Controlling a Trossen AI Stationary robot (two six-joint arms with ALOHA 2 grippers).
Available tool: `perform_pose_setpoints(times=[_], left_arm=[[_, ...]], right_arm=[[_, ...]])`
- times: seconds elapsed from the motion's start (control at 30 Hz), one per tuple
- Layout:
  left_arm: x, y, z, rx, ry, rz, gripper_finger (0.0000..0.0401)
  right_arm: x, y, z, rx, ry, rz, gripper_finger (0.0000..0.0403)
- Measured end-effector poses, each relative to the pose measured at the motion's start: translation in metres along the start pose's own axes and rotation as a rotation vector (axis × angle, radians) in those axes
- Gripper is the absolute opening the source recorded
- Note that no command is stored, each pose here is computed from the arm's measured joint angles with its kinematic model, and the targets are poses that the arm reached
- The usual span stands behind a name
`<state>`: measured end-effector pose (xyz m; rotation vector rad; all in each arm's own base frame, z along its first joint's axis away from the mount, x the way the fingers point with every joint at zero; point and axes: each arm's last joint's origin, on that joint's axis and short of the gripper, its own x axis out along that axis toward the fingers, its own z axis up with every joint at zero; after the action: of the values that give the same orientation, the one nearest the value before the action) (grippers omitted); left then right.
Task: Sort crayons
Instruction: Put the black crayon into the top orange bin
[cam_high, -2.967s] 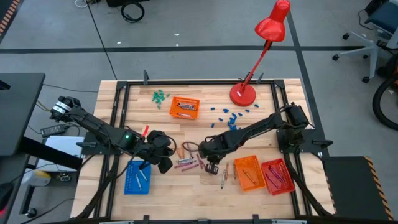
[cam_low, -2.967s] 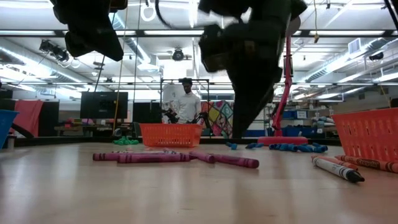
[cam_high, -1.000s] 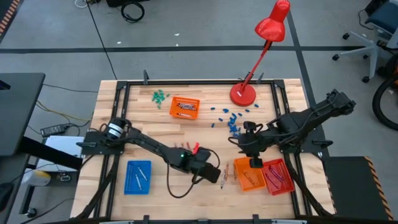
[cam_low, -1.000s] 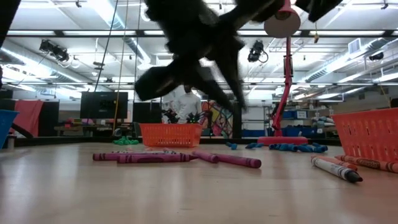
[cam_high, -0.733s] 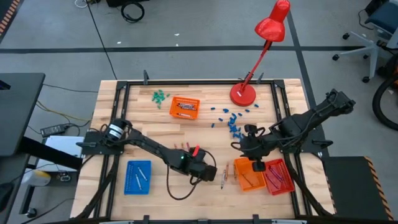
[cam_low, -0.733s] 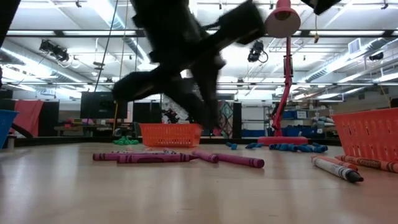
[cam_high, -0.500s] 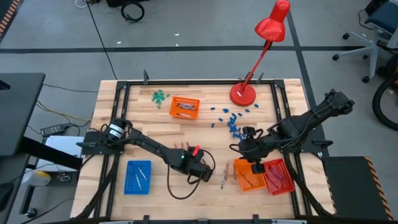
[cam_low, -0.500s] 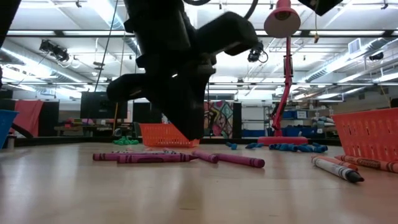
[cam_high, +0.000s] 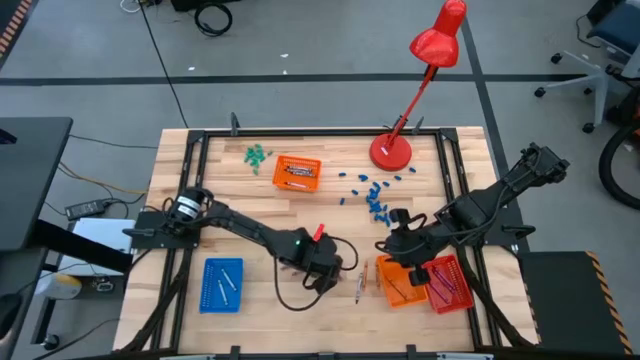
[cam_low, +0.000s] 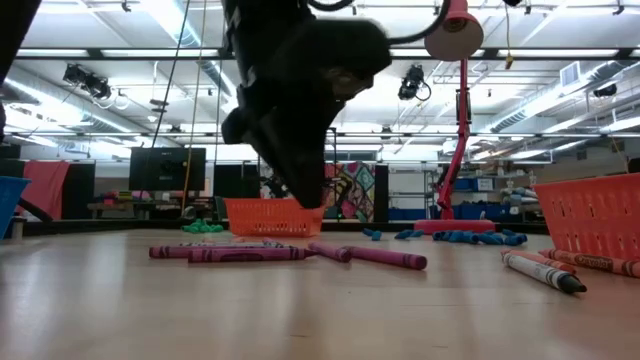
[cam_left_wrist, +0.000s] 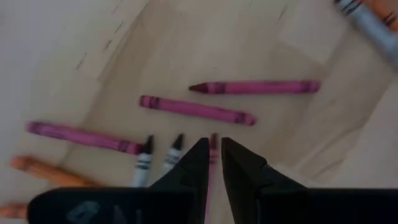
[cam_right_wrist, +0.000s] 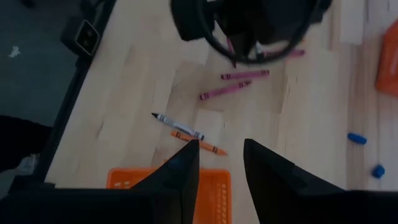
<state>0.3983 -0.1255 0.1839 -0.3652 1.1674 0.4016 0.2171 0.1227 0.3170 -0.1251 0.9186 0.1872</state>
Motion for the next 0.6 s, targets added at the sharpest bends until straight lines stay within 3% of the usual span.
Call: perform_pose_setpoints(times=[0.6], left_arm=[[-0.0012, 0.0088, -0.0097, 0.331, 0.083, 0.107, 0.0053]], right_arm=[[0.0, 0.0005, 0.0031, -0.024, -0.032, 0.003, 0.013]])
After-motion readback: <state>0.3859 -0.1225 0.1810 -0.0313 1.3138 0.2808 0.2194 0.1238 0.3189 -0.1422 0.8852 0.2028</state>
